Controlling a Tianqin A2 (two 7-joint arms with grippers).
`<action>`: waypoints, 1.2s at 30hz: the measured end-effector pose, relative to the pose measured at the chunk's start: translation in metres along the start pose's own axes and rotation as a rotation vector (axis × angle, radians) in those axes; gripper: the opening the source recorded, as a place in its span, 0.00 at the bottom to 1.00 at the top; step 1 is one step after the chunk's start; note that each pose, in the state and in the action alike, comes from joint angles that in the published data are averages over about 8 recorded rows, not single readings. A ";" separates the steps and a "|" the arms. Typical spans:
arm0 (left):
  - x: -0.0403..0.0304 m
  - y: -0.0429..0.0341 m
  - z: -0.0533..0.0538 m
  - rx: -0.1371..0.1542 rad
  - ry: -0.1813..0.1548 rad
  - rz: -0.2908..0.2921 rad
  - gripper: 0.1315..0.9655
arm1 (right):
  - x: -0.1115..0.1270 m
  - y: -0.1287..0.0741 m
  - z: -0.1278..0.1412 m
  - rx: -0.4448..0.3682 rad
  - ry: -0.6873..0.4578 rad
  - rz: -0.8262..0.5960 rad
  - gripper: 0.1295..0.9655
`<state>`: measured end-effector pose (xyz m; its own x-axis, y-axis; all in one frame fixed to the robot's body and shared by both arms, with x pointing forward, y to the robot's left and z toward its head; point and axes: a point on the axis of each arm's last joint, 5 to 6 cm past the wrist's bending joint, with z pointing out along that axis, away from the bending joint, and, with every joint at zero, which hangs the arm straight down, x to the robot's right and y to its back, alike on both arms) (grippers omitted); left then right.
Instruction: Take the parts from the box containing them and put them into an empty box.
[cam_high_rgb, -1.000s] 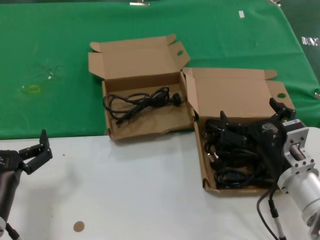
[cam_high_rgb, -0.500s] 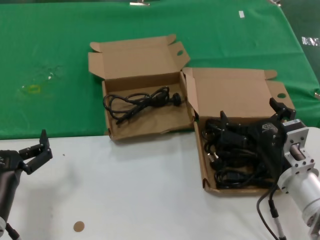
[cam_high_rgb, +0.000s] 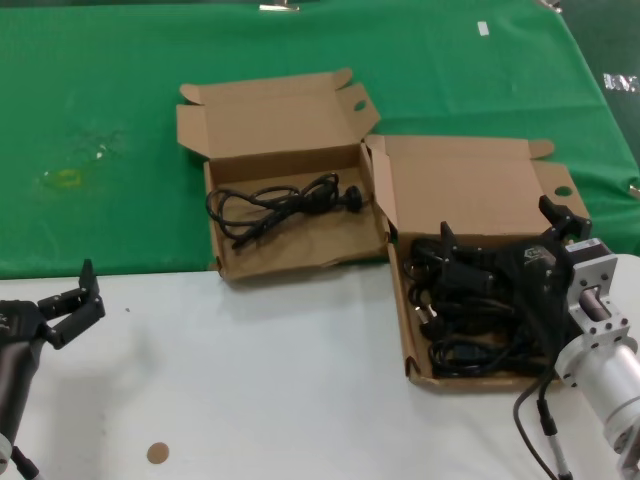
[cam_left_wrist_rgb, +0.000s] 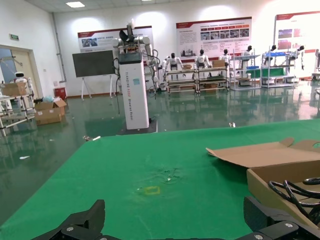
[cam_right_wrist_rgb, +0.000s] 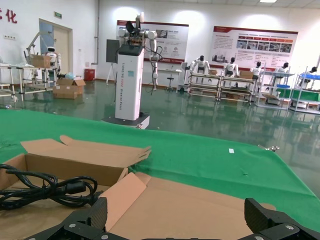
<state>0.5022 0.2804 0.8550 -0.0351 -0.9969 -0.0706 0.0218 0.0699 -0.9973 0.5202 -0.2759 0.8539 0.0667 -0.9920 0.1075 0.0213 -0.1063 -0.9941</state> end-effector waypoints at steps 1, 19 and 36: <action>0.0000 0.0000 0.000 0.000 0.000 0.000 1.00 | 0.000 0.000 0.000 0.000 0.000 0.000 1.00; 0.0000 0.0000 0.000 0.000 0.000 0.000 1.00 | 0.000 0.000 0.000 0.000 0.000 0.000 1.00; 0.0000 0.0000 0.000 0.000 0.000 0.000 1.00 | 0.000 0.000 0.000 0.000 0.000 0.000 1.00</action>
<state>0.5022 0.2804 0.8550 -0.0351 -0.9969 -0.0706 0.0218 0.0699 -0.9973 0.5202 -0.2759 0.8539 0.0667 -0.9920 0.1076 0.0213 -0.1064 -0.9941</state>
